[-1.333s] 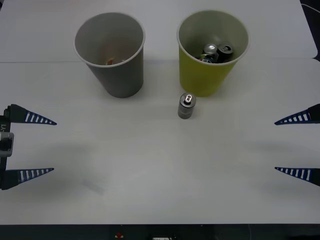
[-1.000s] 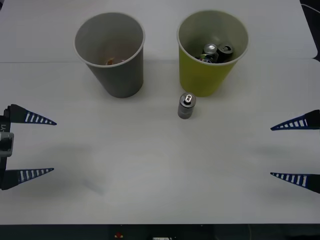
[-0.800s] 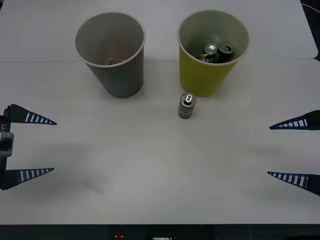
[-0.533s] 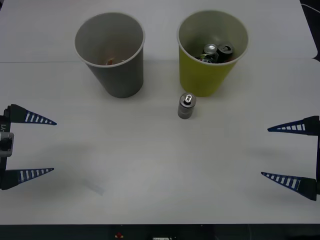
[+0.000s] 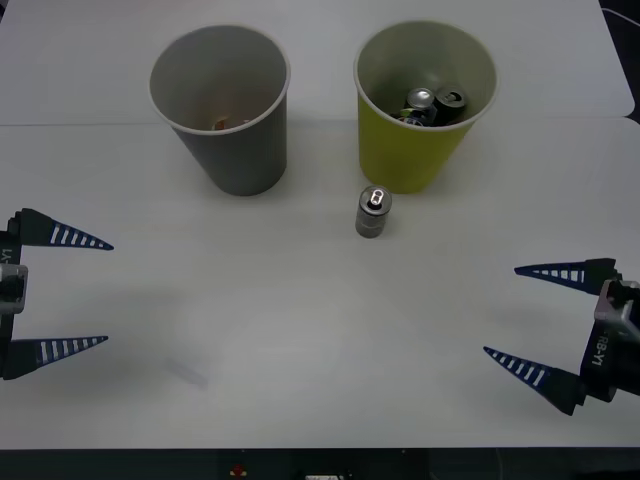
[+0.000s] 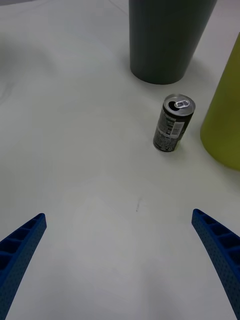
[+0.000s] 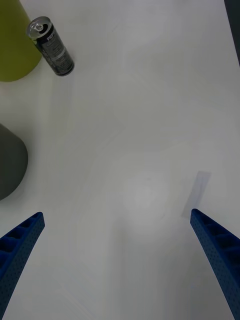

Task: Put the can into the green bin and the plastic bottle into the gray bin

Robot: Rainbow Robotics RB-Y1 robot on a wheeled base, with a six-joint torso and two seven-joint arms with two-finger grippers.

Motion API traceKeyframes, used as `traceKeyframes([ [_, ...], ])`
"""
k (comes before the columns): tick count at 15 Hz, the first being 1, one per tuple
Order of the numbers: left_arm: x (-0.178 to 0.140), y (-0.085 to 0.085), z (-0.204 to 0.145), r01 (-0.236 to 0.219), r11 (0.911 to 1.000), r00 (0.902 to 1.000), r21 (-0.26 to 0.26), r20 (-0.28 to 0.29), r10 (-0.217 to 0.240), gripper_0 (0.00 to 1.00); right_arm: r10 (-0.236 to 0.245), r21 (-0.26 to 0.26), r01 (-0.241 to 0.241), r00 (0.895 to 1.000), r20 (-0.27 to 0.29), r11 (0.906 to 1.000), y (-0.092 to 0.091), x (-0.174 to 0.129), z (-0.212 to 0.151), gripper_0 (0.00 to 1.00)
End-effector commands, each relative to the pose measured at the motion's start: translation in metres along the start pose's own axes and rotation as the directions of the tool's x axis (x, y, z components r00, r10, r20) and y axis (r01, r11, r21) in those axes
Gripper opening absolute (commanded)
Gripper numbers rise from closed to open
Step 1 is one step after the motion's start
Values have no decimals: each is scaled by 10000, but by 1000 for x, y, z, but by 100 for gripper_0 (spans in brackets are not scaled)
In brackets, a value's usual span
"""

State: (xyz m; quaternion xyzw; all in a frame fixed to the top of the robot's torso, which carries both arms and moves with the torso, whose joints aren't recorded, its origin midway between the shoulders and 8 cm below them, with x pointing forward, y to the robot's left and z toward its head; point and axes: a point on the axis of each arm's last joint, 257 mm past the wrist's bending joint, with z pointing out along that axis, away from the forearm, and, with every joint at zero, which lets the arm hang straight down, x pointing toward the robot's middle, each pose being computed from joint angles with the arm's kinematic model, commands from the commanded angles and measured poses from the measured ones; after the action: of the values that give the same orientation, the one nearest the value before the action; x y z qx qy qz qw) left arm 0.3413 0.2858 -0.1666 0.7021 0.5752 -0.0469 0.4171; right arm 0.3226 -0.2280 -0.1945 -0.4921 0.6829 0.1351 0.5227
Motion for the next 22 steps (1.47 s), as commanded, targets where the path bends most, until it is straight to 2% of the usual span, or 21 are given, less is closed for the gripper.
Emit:
traceKeyframes([
  [1, 0, 0, 0, 0, 10000, 10000, 0, 0, 0, 100, 550, 584, -558, 9984, 145, 9967, 7, 3, 11, 100],
  [4, 0, 0, 0, 0, 10000, 10000, 0, 0, 0, 100, 1414, 1085, -1442, 9894, 338, 9836, 15, 6, 21, 100],
  [5, 0, 0, 0, 0, 10000, 10000, 0, 0, 0, 100, 1865, 1235, -1909, 9814, 461, 9738, 19, 6, 24, 100],
  [7, 0, 0, 0, 0, 10000, 10000, 0, 0, 0, 100, 2378, 1645, -2440, 9697, 565, 9557, 20, 9, 28, 100],
  [8, 0, 0, 0, 0, 10000, 10000, 0, 0, 0, 100, 2797, 1924, -2879, 9576, 691, 9381, 20, 10, 31, 100],
  [10, 0, 0, 0, 0, 10000, 10000, 0, 0, 0, 100, 3204, 2299, -3324, 9431, 887, 9147, 18, 11, 38, 100],
  [12, 0, 0, 0, 0, 10000, 10000, 0, 0, 0, 100, 3571, 2806, -3739, 9275, 1107, 8840, 15, 13, 46, 100],
  [14, 0, 0, 0, 0, 10000, 10000, 0, 0, 0, 100, 3583, 3391, -3804, 9247, 1282, 8604, 11, 14, 54, 100],
  [16, 0, 0, 0, 0, 10000, 10000, 0, 0, 0, 100, 3641, 3960, -3897, 9205, 1416, 8314, 9, 15, 61, 100],
  [18, 0, 0, 0, 0, 10000, 10000, 0, 0, 0, 100, 3699, 4551, -4144, 9099, 1879, 7882, 8, 11, 65, 100],
  [20, 0, 0, 0, 0, 10000, 10000, 0, 0, 0, 100, 3549, 4646, -4191, 9079, 2231, 7800, 10, 9, 77, 100],
  [22, 0, 0, 0, 0, 10000, 10000, 0, 0, 0, 100, 3384, 4739, -4218, 9060, 2543, 7730, 4, 14, 93, 100],
])
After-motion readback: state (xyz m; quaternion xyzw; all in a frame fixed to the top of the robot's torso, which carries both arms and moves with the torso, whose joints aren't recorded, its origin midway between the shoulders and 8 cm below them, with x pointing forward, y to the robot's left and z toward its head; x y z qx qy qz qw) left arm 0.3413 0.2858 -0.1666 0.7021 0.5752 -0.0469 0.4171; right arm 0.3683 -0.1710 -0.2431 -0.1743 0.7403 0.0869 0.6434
